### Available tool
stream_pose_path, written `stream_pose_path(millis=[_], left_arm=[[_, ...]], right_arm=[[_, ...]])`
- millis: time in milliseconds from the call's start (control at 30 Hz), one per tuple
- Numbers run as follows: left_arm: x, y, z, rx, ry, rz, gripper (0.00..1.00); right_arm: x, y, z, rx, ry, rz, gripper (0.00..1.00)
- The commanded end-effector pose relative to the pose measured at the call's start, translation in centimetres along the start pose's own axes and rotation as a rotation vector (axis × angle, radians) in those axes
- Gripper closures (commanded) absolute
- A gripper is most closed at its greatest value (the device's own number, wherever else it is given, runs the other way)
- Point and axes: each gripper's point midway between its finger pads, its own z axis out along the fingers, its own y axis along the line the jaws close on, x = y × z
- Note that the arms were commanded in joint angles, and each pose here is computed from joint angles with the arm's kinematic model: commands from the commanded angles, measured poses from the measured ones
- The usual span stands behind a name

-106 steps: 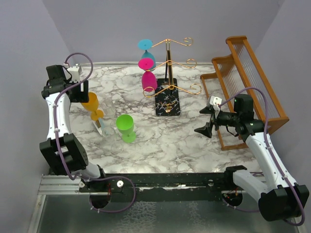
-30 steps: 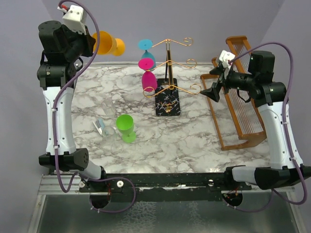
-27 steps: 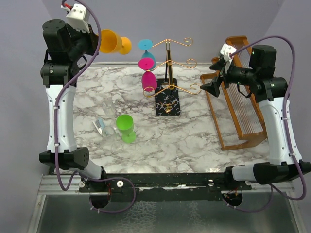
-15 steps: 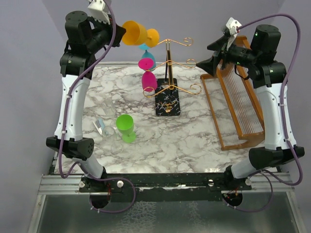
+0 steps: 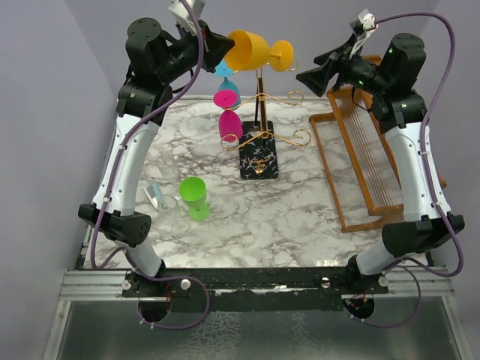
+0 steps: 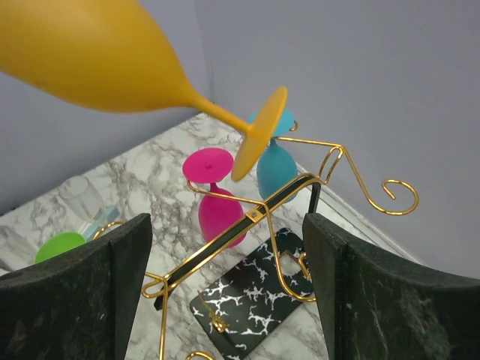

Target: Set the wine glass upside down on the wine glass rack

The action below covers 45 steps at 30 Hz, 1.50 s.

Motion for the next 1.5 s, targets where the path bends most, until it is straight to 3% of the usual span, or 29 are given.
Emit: stream_pose_path(millis=[0,367,733,1100,1367,1467], left_arm=[[-0.1,-1.5,1.2,0.068,-0.02,0.008,1.0],[-0.1,-4.0,1.5,0.158,-0.018,0.03,1.0],[0.5,-5.2,1.6,0.197,-0.008,0.054,1.0],[0.5,-5.4,1.5,0.197,-0.008,0.096,1.0],[0.9,-5.6,1.5,0.202,0.002,0.121,1.0],[1.8,-5.4,1.5,0.195,0.028,0.123,0.88]], right_arm=[[-1.7,-1.5,0.7,0.089,-0.069,0.07,0.2],[0.3,-3.6,1.0,0.217,-0.067,0.26,0.35],[2.8,-3.5,1.8,0.2,-0.031,0.403,0.46],[3.5,-2.5,2.1,0.142,-0.021,0.445,0.71],[3.7,-3.2,2.1,0.172,-0.025,0.432,0.98],[3.6,-4.0,1.9,0.211,-0.03,0.398,0.98]])
